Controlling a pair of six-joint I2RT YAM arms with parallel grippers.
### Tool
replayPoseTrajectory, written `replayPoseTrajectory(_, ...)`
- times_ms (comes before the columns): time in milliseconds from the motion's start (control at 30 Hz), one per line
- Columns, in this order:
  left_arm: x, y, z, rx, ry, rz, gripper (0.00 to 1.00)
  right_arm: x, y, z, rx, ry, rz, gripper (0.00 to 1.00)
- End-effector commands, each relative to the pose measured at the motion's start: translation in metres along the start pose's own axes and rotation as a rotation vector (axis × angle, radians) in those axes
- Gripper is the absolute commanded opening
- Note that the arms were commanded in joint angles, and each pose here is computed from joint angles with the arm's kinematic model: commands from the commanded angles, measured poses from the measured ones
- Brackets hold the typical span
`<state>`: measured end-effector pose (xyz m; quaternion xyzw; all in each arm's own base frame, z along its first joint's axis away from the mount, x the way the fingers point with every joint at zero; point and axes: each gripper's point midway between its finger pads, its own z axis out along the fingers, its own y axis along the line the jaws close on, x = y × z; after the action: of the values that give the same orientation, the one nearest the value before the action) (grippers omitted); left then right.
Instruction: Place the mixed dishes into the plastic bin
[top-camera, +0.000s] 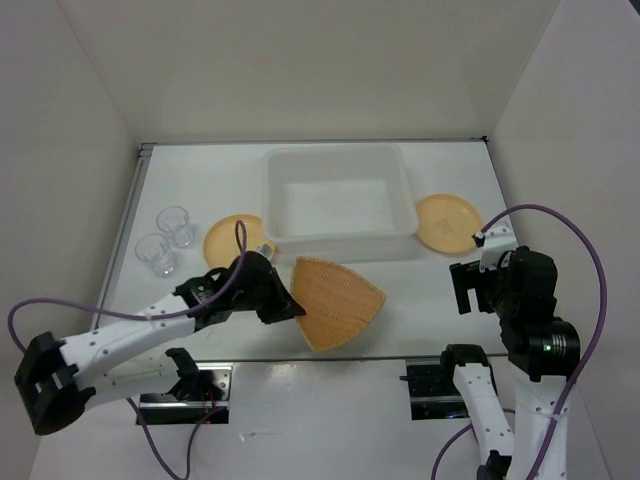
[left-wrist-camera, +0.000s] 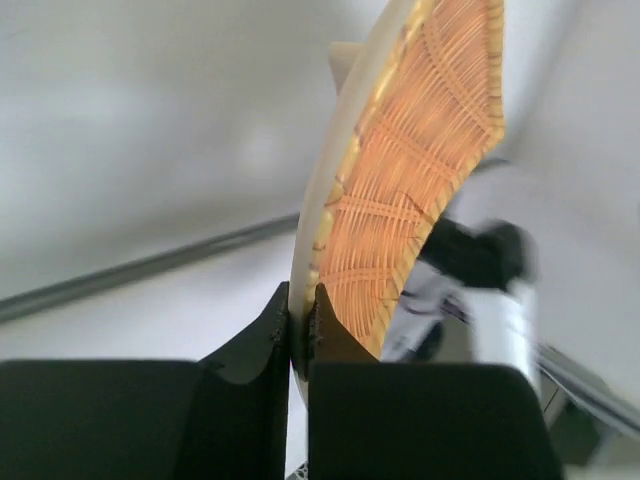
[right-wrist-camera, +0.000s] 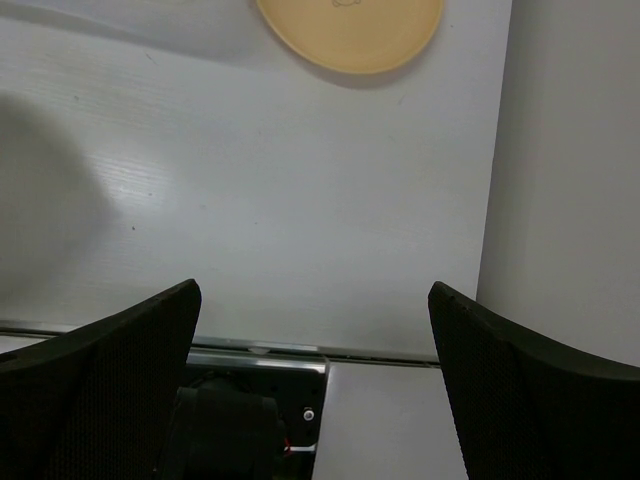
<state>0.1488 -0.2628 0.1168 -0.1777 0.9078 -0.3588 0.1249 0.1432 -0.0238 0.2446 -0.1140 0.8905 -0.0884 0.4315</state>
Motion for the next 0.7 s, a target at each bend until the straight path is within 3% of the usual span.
replayPoseTrajectory(0,-0.026,-0.106,-0.098,0.270,-0.147,0.085,0.00,-0.011,-0.005,0.000,0.037,-0.068,0.022,0.99)
replayPoseTrajectory(67,-0.048,-0.139,-0.120,0.322,-0.220,0.162,0.00,-0.011,-0.005,0.002,0.037,-0.069,0.022,0.99)
replayPoseTrajectory(100,-0.061,-0.177,-0.151,0.398,-0.267,0.211,0.00,-0.013,-0.008,0.002,0.052,-0.076,0.023,0.99)
replayPoseTrajectory(200,-0.110,-0.188,-0.109,0.214,-0.276,0.319,0.00,-0.011,-0.011,0.002,0.077,-0.078,0.047,0.99)
replayPoseTrajectory(267,-0.151,-0.203,-0.077,0.144,-0.310,0.316,0.00,-0.013,-0.014,0.005,0.098,-0.085,0.061,0.99)
replayPoseTrajectory(367,-0.212,-0.201,-0.042,0.123,-0.439,0.221,0.00,-0.013,-0.014,0.002,0.101,-0.095,0.062,0.99)
replayPoseTrajectory(433,-0.239,-0.187,-0.006,0.091,-0.441,0.097,0.00,-0.013,-0.014,0.002,0.101,-0.095,0.062,0.99)
replayPoseTrajectory(533,-0.259,-0.178,0.035,0.044,-0.454,-0.054,0.00,-0.013,-0.016,0.000,0.112,-0.102,0.072,0.99)
replayPoseTrajectory(667,-0.265,-0.177,0.063,0.051,-0.521,-0.151,0.00,-0.042,-0.029,-0.028,0.177,-0.245,0.125,0.99)
